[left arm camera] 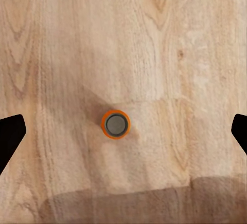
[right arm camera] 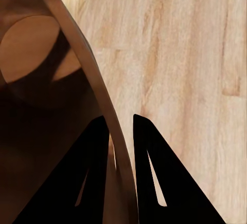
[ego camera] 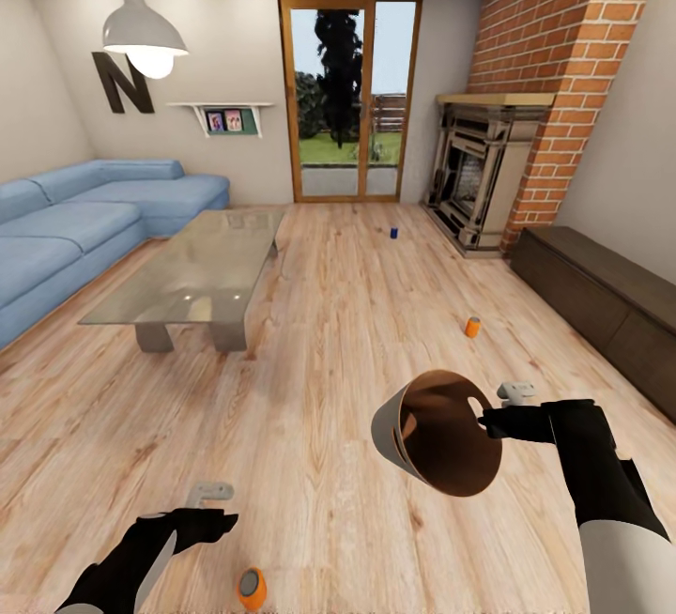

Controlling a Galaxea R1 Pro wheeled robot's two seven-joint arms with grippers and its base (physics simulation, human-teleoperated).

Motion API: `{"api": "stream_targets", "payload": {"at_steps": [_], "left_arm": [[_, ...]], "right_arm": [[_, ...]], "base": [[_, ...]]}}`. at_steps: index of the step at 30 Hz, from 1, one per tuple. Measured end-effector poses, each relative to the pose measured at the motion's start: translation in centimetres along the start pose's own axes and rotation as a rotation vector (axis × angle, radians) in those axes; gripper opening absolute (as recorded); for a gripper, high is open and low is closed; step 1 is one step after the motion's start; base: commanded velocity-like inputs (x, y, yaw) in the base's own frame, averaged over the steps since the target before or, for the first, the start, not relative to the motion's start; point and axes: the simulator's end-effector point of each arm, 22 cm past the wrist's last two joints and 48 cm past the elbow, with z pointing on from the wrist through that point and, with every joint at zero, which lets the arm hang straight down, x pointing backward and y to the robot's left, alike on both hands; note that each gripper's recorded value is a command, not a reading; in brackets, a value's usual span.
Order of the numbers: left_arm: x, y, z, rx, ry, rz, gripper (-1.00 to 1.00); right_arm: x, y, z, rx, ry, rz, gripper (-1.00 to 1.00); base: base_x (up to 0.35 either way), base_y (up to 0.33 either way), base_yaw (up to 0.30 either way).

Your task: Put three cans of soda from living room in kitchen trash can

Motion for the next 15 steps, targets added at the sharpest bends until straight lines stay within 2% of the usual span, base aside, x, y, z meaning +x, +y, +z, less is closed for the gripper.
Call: {"api": "stream_targets", "payload": {"at_steps": [6, 15], "left_arm": [[0.28, 0.00, 0.24, 0.000, 0.005, 0.000, 1.00], [0.45, -0.01, 0.67, 0.001, -0.010, 0.007, 1.00]], "right_arm": [[0.35, -0.05, 0.39, -0.001, 0.009, 0.002, -1.00], [0.85, -0.13, 0.97, -0.003, 0.021, 0.005, -1.00]], "base": [[0.007, 0.000, 0.000], [0.164, 0.000, 0.000]]}}
